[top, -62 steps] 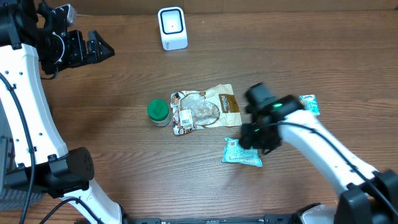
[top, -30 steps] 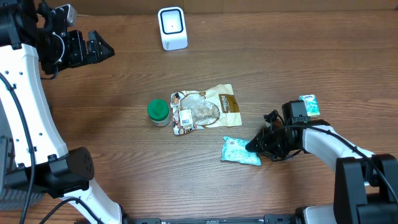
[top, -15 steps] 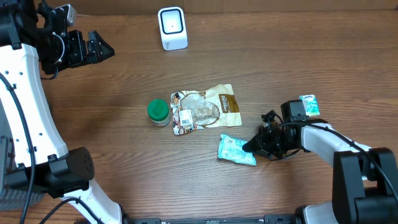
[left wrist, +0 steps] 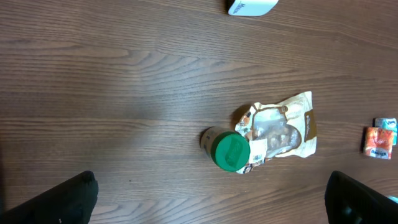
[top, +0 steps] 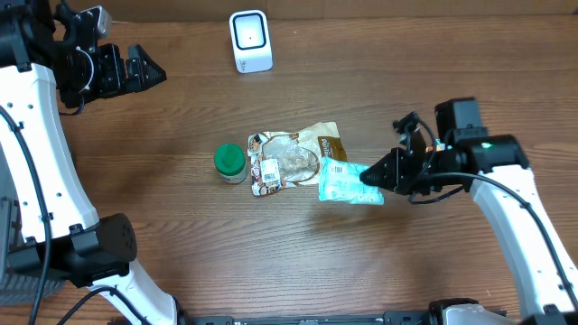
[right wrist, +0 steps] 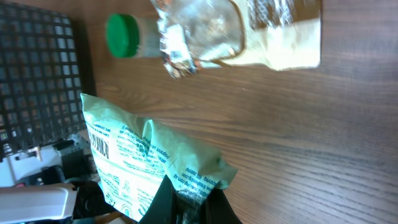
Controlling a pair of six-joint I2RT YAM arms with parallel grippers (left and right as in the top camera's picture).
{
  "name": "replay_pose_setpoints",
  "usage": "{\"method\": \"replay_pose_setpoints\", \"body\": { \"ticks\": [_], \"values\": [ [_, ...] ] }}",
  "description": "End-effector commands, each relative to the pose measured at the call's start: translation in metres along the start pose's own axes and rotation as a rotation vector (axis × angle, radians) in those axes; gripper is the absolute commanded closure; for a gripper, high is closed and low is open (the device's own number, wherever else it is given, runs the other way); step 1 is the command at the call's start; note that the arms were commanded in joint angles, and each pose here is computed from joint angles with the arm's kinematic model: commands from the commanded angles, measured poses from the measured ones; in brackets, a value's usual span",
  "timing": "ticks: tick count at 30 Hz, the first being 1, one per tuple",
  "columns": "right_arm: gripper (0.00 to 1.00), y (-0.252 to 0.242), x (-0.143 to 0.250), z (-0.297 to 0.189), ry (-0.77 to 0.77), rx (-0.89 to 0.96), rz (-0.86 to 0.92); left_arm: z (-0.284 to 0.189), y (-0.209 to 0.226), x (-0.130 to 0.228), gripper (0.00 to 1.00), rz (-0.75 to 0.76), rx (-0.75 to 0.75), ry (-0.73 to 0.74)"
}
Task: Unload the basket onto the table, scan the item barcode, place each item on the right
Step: 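Lift the teal wipes pack up toward the scanner, then hold the wipes pack in front of the scanner with the right gripper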
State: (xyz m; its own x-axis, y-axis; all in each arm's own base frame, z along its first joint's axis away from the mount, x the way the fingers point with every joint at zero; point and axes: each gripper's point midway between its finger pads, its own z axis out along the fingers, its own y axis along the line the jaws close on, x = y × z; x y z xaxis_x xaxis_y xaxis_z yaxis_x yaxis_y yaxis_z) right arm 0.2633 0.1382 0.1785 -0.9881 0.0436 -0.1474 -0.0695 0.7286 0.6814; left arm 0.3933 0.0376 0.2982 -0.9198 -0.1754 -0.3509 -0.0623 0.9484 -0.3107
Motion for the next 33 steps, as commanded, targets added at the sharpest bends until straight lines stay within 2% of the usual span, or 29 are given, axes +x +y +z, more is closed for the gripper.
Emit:
{"method": "replay_pose_setpoints", "body": {
  "ticks": [1, 9, 14, 19, 23, 26, 29, 33],
  "values": [
    [0.96, 0.025, -0.007, -0.021, -0.069, -0.014, -0.127, -0.004, -0.004, 0.000, 0.01, 0.030, -0.002, -0.010],
    [0.96, 0.043, 0.000, -0.031, -0.101, -0.021, -0.193, -0.004, -0.004, 0.000, 0.01, 0.030, -0.002, -0.011],
    [0.96, 0.022, -0.010, -0.030, -0.127, 0.124, -0.071, -0.004, -0.004, 0.000, 0.00, 0.030, -0.002, -0.011],
    [0.96, 0.027, -0.032, -0.027, -0.086, 0.268, -0.075, -0.004, -0.004, 0.000, 0.00, 0.030, -0.002, -0.011],
    [0.96, 0.050, -0.071, -0.017, -0.076, 0.357, -0.145, -0.004, -0.004, 0.000, 0.01, 0.030, -0.002, -0.011],
    [0.96, 0.066, -0.112, -0.013, -0.130, 0.437, -0.199, -0.004, -0.004, 0.000, 0.01, 0.030, -0.002, -0.010],
    [0.96, 0.077, -0.162, -0.010, -0.242, 0.551, -0.286, -0.004, -0.004, 0.000, 0.01, 0.030, -0.002, -0.011],
    [0.96, 0.074, -0.225, -0.009, -0.448, 0.827, -0.437, -0.004, -0.004, 0.000, 0.01, 0.030, -0.002, -0.011]
  ]
}}
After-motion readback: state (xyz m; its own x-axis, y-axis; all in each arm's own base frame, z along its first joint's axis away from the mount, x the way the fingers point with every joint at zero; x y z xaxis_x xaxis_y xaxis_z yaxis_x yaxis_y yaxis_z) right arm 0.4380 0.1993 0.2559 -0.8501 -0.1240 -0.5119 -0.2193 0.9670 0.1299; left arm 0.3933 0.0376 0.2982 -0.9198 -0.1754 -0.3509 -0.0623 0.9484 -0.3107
